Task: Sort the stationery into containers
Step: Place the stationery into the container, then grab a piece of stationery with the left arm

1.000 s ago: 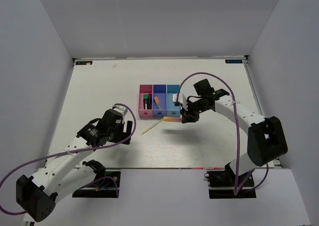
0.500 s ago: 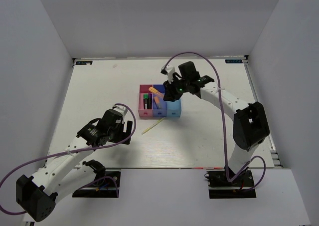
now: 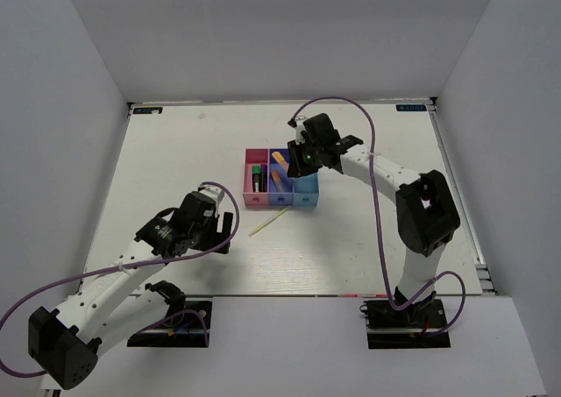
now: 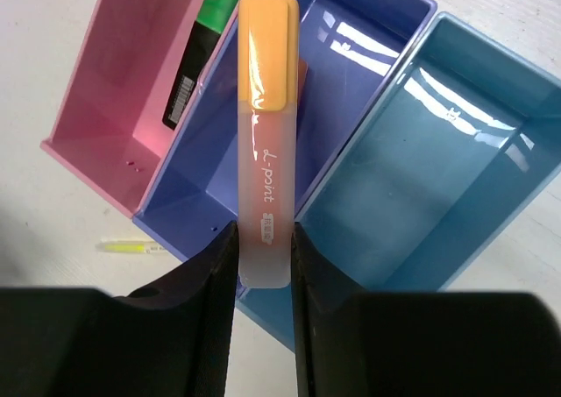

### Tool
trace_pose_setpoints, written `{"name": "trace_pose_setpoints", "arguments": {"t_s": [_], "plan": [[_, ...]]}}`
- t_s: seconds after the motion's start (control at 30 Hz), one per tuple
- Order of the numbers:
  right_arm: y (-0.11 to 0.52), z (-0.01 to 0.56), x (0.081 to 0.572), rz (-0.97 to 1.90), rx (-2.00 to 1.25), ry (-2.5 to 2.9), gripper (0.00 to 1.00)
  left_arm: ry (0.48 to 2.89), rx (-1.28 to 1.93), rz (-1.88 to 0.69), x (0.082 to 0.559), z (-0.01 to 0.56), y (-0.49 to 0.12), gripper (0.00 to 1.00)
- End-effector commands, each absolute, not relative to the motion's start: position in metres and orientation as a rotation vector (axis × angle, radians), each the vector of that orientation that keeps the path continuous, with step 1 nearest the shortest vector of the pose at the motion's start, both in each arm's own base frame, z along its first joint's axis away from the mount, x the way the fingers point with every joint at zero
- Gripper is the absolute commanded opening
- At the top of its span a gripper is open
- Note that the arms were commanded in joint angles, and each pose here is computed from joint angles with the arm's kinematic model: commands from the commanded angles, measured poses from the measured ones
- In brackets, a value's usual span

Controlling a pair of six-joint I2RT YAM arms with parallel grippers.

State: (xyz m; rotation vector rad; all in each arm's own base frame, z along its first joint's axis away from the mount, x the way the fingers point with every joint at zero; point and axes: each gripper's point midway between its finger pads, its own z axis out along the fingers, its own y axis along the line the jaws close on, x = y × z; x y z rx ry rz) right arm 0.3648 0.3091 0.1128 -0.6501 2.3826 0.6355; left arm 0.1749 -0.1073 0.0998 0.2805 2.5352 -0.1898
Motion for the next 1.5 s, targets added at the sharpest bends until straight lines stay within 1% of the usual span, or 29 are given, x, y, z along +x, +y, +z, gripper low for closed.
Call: {"name": "trace_pose_setpoints", "arguments": {"t_s": [0.0, 0.17, 0.2, 0.23, 0.33, 0.57, 0.63, 0.67, 0.7, 0.8, 0.93, 1.0, 1.07, 1.1, 1.13, 1.17, 1.2, 1.23, 1.27, 1.3, 1.33, 1.37, 1.4, 1.43, 1.47], "plan": [[0.322, 0.135, 0.376, 0.643, -0.536, 2.355, 0.0, 2.514, 0.275, -0.197, 0.179, 0.102, -0.108, 0.93], [0.326, 0.137, 0.376, 0.658, -0.5, 2.378, 0.0, 2.516, 0.277, -0.196, 0.179, 0.102, -0.108, 0.93], [0.327, 0.136, 0.372, 0.668, -0.503, 2.388, 0.01, 2.517, 0.278, -0.195, 0.178, 0.102, -0.108, 0.93], [0.328, 0.136, 0.373, 0.668, -0.501, 2.385, 0.06, 2.518, 0.278, -0.194, 0.178, 0.101, -0.108, 0.93], [0.328, 0.131, 0.37, 0.669, -0.502, 2.404, 0.11, 2.517, 0.276, -0.189, 0.179, 0.101, -0.107, 0.93], [0.325, 0.124, 0.37, 0.654, -0.487, 2.422, 0.1, 2.515, 0.28, -0.201, 0.178, 0.103, -0.108, 0.93], [0.325, 0.126, 0.371, 0.655, -0.493, 2.416, 0.16, 2.514, 0.275, -0.197, 0.179, 0.102, -0.108, 0.93], [0.324, 0.125, 0.37, 0.654, -0.492, 2.422, 0.2, 2.515, 0.276, -0.201, 0.178, 0.102, -0.108, 0.93], [0.324, 0.123, 0.369, 0.654, -0.498, 2.426, 0.31, 2.513, 0.277, -0.199, 0.179, 0.103, -0.108, 0.93], [0.327, 0.125, 0.367, 0.671, -0.513, 2.42, 0.41, 2.516, 0.279, -0.2, 0.178, 0.101, -0.108, 0.93], [0.326, 0.124, 0.367, 0.673, -0.514, 2.423, 0.46, 2.519, 0.281, -0.198, 0.179, 0.101, -0.109, 0.93], [0.327, 0.124, 0.364, 0.676, -0.521, 2.426, 0.46, 2.53, 0.285, -0.197, 0.179, 0.099, -0.11, 0.93], [0.326, 0.132, 0.362, 0.691, -0.532, 2.409, 0.4, 2.526, 0.3, -0.21, 0.181, 0.098, -0.113, 0.87], [0.325, 0.134, 0.361, 0.689, -0.557, 2.396, 0.32, 2.539, 0.311, -0.225, 0.18, 0.096, -0.117, 0.82], [0.325, 0.154, 0.358, 0.714, -0.583, 2.346, 0.14, 2.518, 0.32, -0.26, 0.185, 0.1, -0.124, 0.67], [0.321, 0.158, 0.355, 0.706, -0.632, 2.332, 0.0, 2.534, 0.327, -0.262, 0.186, 0.098, -0.126, 0.59], [0.317, 0.161, 0.352, 0.683, -0.729, 2.293, 0.0, 2.542, 0.346, -0.298, 0.187, 0.1, -0.134, 0.51], [0.309, 0.183, 0.346, 0.679, -0.768, 2.228, 0.0, 2.538, 0.356, -0.306, 0.194, 0.102, -0.139, 0.35], [0.297, 0.172, 0.34, 0.606, -0.886, 2.195, 0.0, 2.538, 0.372, -0.314, 0.195, 0.103, -0.143, 0.3], [0.282, 0.157, 0.339, 0.536, -0.866, 2.214, 0.0, 2.547, 0.386, -0.285, 0.203, 0.1, -0.147, 0.27], [0.273, 0.188, 0.339, 0.535, -0.833, 2.113, 0.0, 2.522, 0.421, -0.282, 0.208, 0.103, -0.154, 0.27], [0.267, 0.173, 0.325, 0.543, -0.994, 2.073, 0.12, 2.503, 0.462, -0.277, 0.211, 0.105, -0.161, 0.32], [0.26, 0.172, 0.313, 0.552, -1.049, 2.051, 0.26, 2.491, 0.48, -0.255, 0.216, 0.106, -0.166, 0.4], [0.246, 0.168, 0.298, 0.56, -1.209, 2.015, 0.46, 2.519, 0.512, -0.227, 0.222, 0.095, -0.171, 0.51], [0.242, 0.162, 0.28, 0.615, -1.278, 2.007, 0.52, 2.506, 0.549, -0.225, 0.224, 0.094, -0.178, 0.55]]}}
